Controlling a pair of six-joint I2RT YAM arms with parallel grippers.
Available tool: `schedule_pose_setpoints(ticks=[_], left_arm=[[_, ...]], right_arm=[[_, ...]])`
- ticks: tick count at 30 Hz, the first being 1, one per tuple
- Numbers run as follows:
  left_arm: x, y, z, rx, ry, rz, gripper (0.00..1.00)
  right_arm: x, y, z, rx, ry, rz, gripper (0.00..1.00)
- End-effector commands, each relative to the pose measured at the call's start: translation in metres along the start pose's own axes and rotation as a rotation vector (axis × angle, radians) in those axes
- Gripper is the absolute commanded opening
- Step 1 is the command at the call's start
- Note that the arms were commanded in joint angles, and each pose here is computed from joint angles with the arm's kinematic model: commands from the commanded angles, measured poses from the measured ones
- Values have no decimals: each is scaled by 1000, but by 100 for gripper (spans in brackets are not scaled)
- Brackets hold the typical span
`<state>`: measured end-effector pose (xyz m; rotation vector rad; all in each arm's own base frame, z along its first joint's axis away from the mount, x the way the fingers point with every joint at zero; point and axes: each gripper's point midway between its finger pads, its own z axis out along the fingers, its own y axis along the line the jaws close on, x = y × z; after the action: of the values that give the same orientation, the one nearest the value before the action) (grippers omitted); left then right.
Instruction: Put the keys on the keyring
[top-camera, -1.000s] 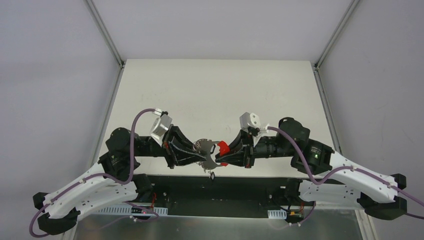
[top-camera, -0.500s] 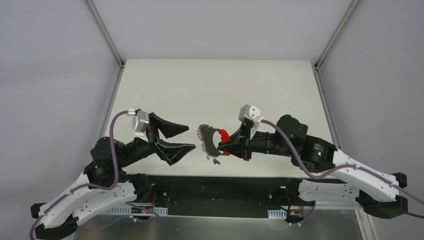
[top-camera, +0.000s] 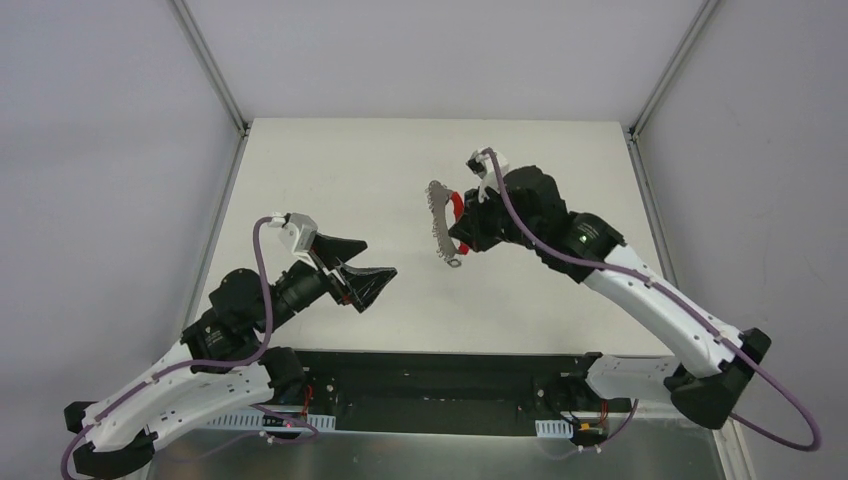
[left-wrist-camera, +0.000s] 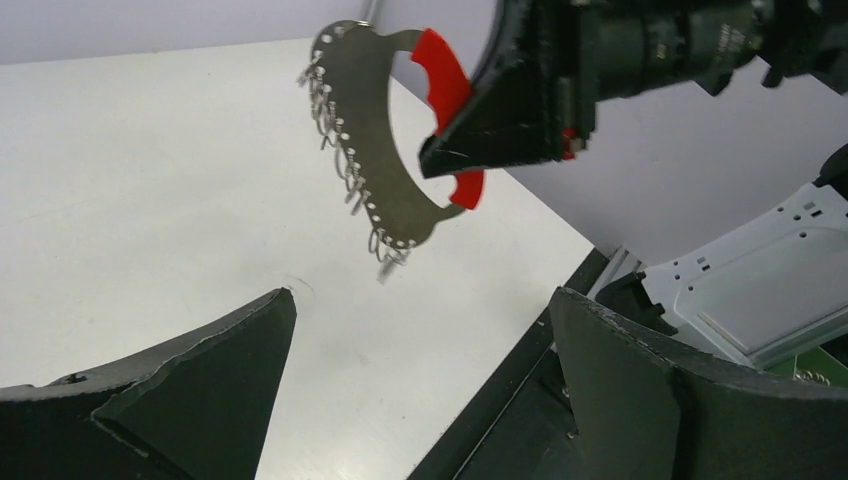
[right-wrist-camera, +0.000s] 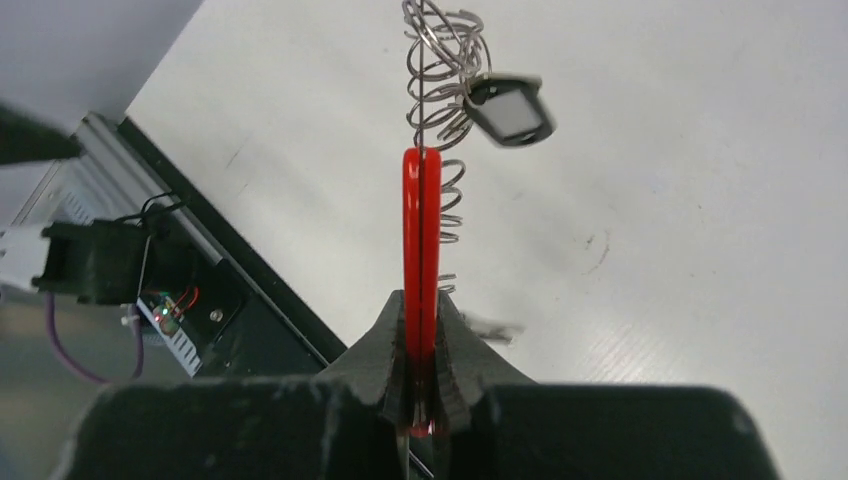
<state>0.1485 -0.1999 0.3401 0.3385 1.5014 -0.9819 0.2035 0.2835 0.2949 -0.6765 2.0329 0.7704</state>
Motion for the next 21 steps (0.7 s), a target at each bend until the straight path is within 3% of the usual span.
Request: schedule_pose_setpoints(ticks=[1, 7, 12, 17, 21], left_arm=[[10, 1, 8, -3, 39, 31, 99], [36, 22, 20, -102, 100, 26, 99], [53, 45, 24, -208, 133, 65, 99], [60, 49, 20, -203, 146, 96, 98], [61, 54, 17, -223, 140, 105, 98]], right_arm=[[-8, -22, 16, 56, 59, 186, 0], [13, -92, 34, 334, 147, 265, 0], [37, -129, 41, 510, 254, 233, 0], [59, -156, 51, 645, 395, 175, 0], [69, -176, 62, 741, 438, 127, 0]])
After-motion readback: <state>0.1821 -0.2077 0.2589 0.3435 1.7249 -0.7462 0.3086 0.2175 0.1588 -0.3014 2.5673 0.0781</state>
